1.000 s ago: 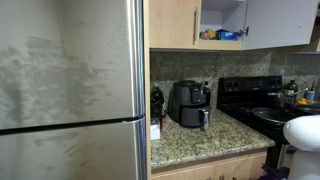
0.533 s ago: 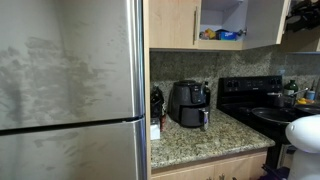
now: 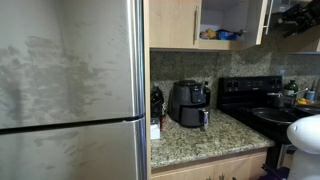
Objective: Close the open upper cabinet door
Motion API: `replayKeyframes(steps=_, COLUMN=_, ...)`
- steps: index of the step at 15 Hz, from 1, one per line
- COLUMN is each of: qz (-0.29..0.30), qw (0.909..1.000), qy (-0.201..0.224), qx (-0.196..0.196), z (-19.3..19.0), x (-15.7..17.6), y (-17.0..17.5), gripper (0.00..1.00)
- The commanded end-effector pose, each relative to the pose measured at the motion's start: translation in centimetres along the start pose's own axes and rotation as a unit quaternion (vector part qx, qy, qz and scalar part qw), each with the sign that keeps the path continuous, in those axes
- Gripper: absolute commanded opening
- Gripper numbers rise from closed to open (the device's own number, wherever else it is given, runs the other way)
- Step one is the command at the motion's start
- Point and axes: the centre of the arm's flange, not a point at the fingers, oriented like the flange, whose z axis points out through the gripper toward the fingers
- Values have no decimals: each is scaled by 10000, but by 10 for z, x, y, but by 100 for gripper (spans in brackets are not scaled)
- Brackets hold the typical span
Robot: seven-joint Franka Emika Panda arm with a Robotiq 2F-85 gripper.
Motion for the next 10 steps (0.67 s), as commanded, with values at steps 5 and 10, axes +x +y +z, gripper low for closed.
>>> replayKeyframes(steps=5, qz=513, qw=9971, qy=361, qx=-430, z=52, x=61, y=-53, gripper=100)
replayKeyframes(steps=10, qz=329, qw=9992, qy=149, qx=-176, z=93, x=100, y=-119, gripper=100)
